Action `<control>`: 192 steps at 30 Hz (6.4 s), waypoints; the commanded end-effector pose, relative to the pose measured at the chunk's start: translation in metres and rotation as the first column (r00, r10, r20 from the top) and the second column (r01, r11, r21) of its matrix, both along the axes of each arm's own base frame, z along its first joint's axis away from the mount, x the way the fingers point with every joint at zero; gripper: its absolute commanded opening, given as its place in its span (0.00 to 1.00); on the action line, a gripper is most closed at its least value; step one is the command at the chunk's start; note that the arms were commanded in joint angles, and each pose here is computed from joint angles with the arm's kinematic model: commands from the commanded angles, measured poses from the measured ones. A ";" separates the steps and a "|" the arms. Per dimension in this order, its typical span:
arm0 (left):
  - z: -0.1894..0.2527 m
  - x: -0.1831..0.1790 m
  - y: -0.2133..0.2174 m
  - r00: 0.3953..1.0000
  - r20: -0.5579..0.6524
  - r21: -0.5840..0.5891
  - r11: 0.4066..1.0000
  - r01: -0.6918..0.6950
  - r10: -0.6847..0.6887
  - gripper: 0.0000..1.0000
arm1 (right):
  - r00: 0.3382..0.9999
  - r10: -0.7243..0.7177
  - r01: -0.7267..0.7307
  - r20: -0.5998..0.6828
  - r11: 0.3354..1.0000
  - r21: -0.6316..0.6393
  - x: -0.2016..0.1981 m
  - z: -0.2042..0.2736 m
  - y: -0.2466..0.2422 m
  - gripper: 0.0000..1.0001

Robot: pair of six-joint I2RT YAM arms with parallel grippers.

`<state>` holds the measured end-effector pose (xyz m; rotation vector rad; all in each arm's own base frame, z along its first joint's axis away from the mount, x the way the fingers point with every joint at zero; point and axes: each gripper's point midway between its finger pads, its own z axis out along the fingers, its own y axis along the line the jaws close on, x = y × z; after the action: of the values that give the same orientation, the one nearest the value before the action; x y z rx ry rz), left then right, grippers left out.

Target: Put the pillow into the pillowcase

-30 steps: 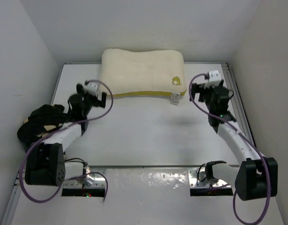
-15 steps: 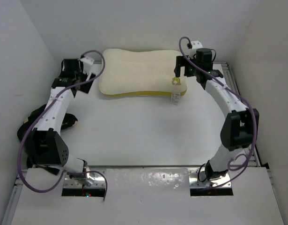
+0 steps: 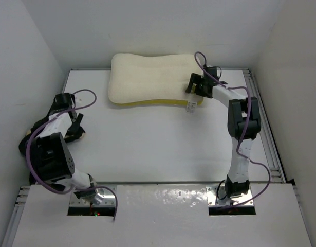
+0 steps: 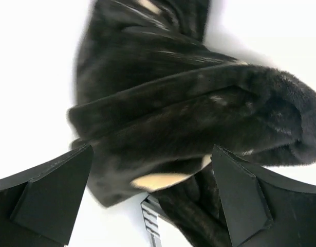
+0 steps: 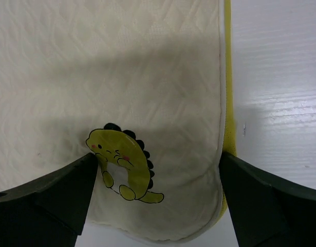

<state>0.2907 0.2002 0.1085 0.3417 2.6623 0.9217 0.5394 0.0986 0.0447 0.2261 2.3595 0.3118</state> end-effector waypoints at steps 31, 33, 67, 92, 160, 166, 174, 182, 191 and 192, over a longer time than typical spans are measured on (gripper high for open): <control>0.331 0.164 -0.271 0.502 0.679 -0.016 0.673 0.740 -0.536 0.00 | 0.914 -0.259 0.366 0.314 0.860 -0.355 -0.101 0.139 -0.177 0.99; 0.343 0.158 -0.270 0.489 0.688 0.013 0.682 0.731 -0.536 0.00 | 0.901 -0.233 0.369 0.365 0.855 -0.364 -0.104 0.160 -0.171 0.99; 0.076 0.114 -0.214 0.887 0.307 -0.541 0.703 0.461 -0.345 0.88 | 0.862 0.427 -0.471 0.274 0.875 0.117 -0.134 0.088 0.229 0.80; 0.126 0.184 -0.101 0.859 0.510 -0.617 0.715 0.329 0.044 0.00 | 0.680 0.679 -0.702 0.276 0.712 -0.025 -0.215 0.057 0.313 0.78; -0.080 0.029 -0.146 0.882 -0.162 -0.310 0.871 0.380 -0.442 0.36 | 0.993 0.021 -0.014 -0.115 0.998 0.062 -0.090 -0.053 0.175 0.39; -0.062 0.033 -0.158 0.897 -0.097 -0.374 0.851 0.369 -0.431 0.00 | 0.999 0.000 0.002 -0.038 0.998 0.068 -0.099 -0.032 0.154 0.00; 0.080 0.062 -0.158 0.895 0.118 -0.322 0.837 0.443 -0.429 0.00 | 0.996 0.028 -0.032 0.085 0.999 0.041 -0.143 0.005 0.114 0.00; 0.237 0.080 -0.146 0.801 0.453 -0.068 0.881 0.468 -0.391 0.00 | 0.947 0.222 -0.223 0.231 0.975 -0.024 -0.185 0.069 0.100 0.00; 0.400 0.104 -0.180 0.513 0.717 0.257 0.863 0.435 -0.473 0.00 | 0.876 0.250 -0.240 0.413 0.968 -0.077 -0.210 0.144 0.065 0.00; 0.415 0.109 -0.175 0.500 0.725 0.298 0.870 0.391 -0.473 0.00 | 0.861 0.208 -0.198 0.464 0.978 -0.071 -0.199 0.164 0.057 0.00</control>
<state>0.3951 -0.0114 0.4384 0.6928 1.8000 0.5151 0.3264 0.2023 0.2073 -0.1708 1.8969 0.5992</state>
